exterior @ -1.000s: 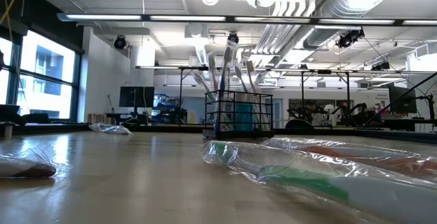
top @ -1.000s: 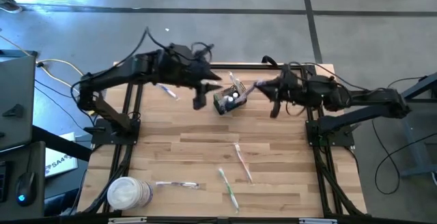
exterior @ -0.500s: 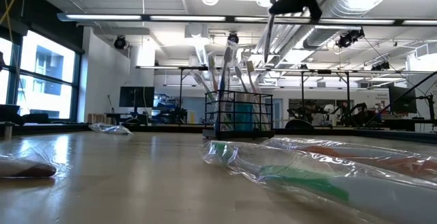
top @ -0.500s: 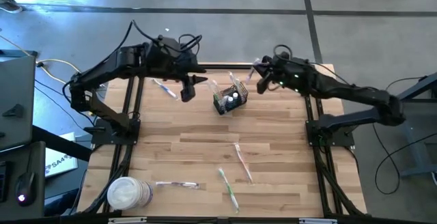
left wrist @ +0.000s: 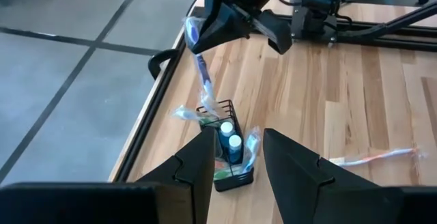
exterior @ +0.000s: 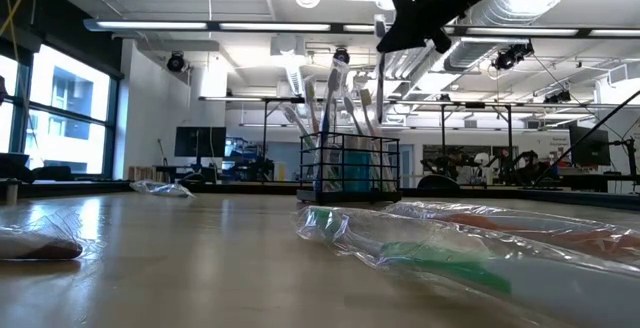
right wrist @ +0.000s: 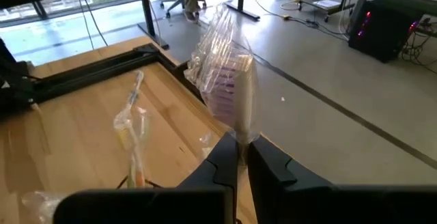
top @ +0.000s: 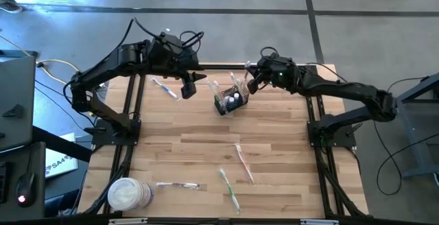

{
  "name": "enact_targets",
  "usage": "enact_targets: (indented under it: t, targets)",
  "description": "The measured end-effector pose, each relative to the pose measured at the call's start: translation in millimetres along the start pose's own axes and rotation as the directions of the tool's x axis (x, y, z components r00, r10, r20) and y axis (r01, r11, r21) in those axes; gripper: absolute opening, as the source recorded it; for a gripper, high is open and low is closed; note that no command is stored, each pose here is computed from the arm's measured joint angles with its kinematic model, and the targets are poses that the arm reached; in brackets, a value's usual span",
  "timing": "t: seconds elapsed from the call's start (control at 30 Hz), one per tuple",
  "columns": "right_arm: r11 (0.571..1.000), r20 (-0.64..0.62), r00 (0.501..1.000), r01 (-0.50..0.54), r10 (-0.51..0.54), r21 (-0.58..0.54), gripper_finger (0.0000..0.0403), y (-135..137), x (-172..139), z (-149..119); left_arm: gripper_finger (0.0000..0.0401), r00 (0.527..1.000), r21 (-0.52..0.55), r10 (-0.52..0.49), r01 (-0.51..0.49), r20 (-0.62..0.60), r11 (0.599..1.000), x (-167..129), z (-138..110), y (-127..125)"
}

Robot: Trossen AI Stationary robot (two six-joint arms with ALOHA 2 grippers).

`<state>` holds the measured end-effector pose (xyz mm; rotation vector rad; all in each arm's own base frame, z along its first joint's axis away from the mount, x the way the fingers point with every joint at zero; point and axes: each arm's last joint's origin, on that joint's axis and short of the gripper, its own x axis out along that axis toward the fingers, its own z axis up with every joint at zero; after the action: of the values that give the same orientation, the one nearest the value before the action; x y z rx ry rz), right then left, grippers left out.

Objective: Pick & Place toothbrushing station
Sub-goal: Put the top purple toothbrush into the mesh organizer

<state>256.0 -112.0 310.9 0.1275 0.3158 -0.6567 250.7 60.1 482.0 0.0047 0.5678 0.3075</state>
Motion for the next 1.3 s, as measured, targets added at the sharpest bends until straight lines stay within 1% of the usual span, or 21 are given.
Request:
enact_targets:
  t: [0.13, 0.4, 0.53, 0.83, 0.93, 1.1, 1.3]
  targets:
    - [1.0, -0.006, 1.0, 0.004, -0.004, -0.006, 0.0009, 1, 7, -3, 0.0123, 1.0, 0.005, 0.001, -0.001, 0.001, 1.0, 0, 0, 0]
    - [1.0, -0.065, 0.998, 0.016, -0.017, -0.018, 0.0009, 2, 26, -15, 0.0123, 1.0, -0.011, -0.001, 0.001, -0.003, 1.0, 0, 0, 0]
    - [1.0, -0.062, 0.998, 0.014, -0.015, -0.014, 0.0009, 4, 32, -18, 0.0123, 1.0, -0.017, -0.001, 0.001, -0.003, 1.0, 0, 0, 0]
    - [0.999, -0.107, 0.994, 0.026, -0.024, 0.026, 0.0009, 5, 50, -31, 0.0123, 0.998, -0.038, -0.068, 0.068, -0.004, 0.997, 0, -1, -2]
    - [0.999, -0.116, 0.993, 0.027, -0.024, 0.025, 0.0009, 6, 55, -35, 0.0123, 0.997, -0.043, -0.072, 0.071, -0.016, 0.997, 0, -2, -3]
    - [0.999, -0.139, 0.99, 0.032, -0.026, 0.042, 0.0009, 7, 61, -40, 0.0123, 0.997, -0.047, -0.073, 0.071, -0.031, 0.996, 0, -3, -3]
    - [0.997, -0.162, 0.986, 0.044, -0.034, 0.062, 0.0009, 6, 60, -43, 0.0123, 0.997, -0.047, -0.073, 0.071, -0.031, 0.996, 0, -3, -3]
